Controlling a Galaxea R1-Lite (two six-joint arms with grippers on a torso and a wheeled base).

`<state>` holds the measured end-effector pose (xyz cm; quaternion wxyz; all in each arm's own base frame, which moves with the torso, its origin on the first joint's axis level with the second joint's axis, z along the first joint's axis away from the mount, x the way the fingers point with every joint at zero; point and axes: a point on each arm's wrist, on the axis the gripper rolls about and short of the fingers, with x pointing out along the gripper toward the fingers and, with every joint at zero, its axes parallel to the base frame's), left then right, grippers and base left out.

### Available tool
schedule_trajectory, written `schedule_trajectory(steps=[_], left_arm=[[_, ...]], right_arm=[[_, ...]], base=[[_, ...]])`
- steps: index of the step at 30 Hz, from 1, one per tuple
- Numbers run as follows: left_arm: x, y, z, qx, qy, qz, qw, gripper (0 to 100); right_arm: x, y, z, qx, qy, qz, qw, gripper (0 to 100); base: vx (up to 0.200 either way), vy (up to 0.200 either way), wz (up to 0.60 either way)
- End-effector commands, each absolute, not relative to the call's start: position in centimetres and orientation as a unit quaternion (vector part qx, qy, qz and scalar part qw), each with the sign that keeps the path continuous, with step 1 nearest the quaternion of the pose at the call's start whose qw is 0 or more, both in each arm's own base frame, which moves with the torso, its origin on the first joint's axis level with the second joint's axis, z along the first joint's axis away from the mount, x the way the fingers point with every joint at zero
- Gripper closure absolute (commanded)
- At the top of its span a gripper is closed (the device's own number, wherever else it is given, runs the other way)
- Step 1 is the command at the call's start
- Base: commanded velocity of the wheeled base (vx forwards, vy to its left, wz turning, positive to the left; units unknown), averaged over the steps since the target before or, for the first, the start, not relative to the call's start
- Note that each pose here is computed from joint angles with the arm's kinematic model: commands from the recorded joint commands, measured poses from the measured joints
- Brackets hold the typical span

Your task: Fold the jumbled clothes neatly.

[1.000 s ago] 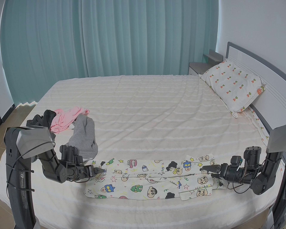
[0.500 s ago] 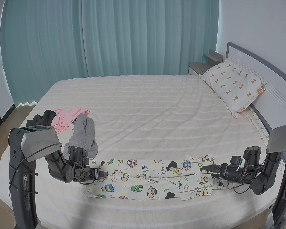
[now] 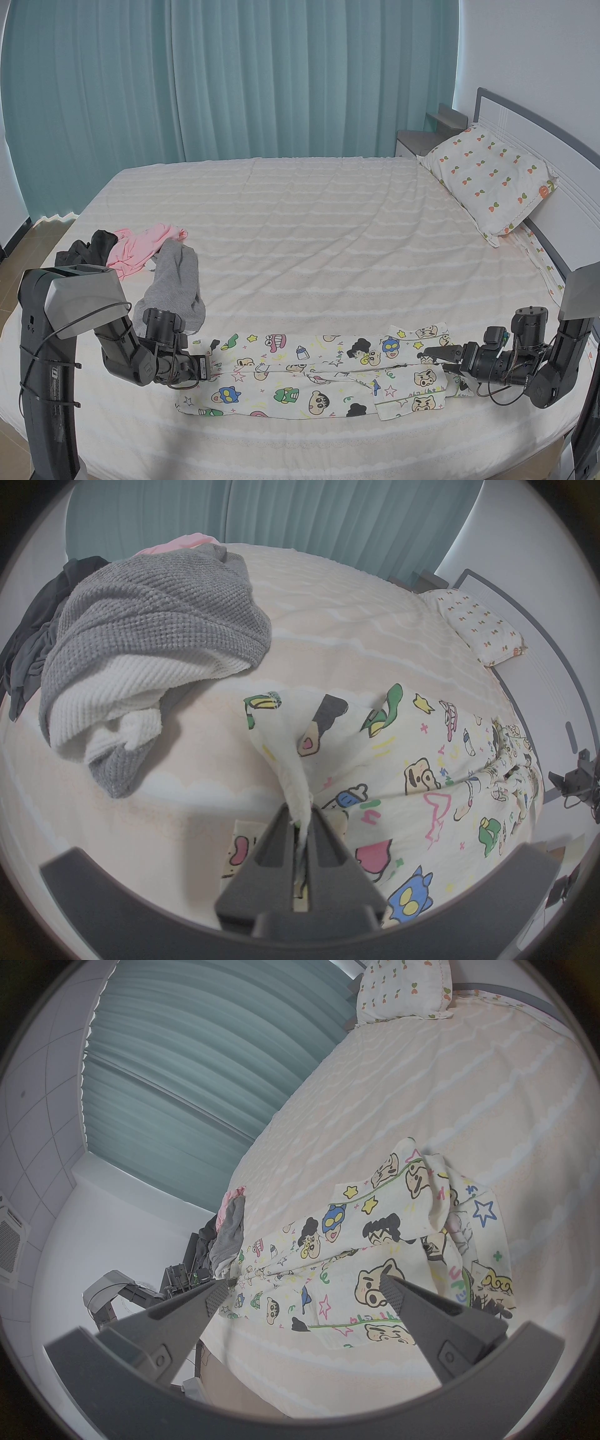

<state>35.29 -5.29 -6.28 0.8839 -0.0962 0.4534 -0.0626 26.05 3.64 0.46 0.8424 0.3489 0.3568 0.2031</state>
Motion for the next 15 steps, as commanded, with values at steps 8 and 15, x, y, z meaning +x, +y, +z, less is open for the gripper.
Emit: schedule_trajectory(steps=[8,15], left_arm=[[34.6,-3.2,-3.4,-0.110,0.431,-0.039,0.895,100],[34.2,0.0,-1.9,-0.130,0.423,-0.002,0.897,100]], right_arm=[[26.0,3.7,0.4,0.349,0.359,0.203,0.841,0],[25.9,3.6,0.3,0.350,0.361,0.202,0.841,0]], base=[[0.000,0.000,0.00],[0.000,0.000,0.00]])
